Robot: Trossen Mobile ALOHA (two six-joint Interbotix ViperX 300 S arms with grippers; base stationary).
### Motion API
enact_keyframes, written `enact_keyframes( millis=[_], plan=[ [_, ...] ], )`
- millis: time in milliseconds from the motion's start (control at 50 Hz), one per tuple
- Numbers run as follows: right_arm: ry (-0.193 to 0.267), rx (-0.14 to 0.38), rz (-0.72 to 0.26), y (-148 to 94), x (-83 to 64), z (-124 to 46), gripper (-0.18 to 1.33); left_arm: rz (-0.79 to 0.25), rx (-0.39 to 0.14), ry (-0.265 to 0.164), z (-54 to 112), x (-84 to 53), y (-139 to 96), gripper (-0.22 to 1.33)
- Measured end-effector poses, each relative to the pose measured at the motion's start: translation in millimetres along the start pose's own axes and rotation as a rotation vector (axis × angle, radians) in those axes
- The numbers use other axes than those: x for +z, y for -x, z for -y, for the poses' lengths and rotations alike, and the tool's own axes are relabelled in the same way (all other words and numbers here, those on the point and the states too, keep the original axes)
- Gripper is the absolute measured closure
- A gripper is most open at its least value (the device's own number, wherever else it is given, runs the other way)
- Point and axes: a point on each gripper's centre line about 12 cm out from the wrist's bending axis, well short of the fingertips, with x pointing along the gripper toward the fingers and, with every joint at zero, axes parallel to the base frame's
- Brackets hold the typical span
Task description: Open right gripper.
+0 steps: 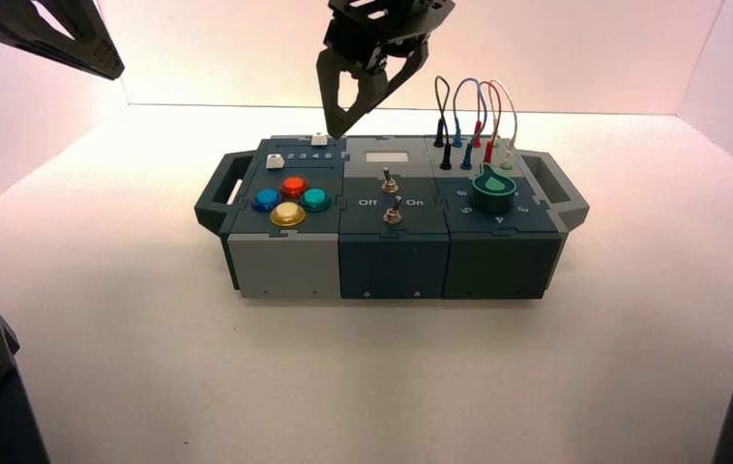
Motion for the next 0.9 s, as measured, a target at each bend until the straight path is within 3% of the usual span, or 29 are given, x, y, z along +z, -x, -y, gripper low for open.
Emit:
enact_keyframes(
  millis=[140, 900],
  plan=[
    [-0.02, -0.003, 0.015, 7, -1.1, -1.1, -0.18, -0.003, -0.002, -0.002, 0.2, -0.3, 0, 1.28],
    [-0.014, -0.011, 0.046, 24, 0.8, -2.2, -0.18, -0.015, -0.007, 0.001, -0.7, 1.8, -2, 1.28]
  ],
)
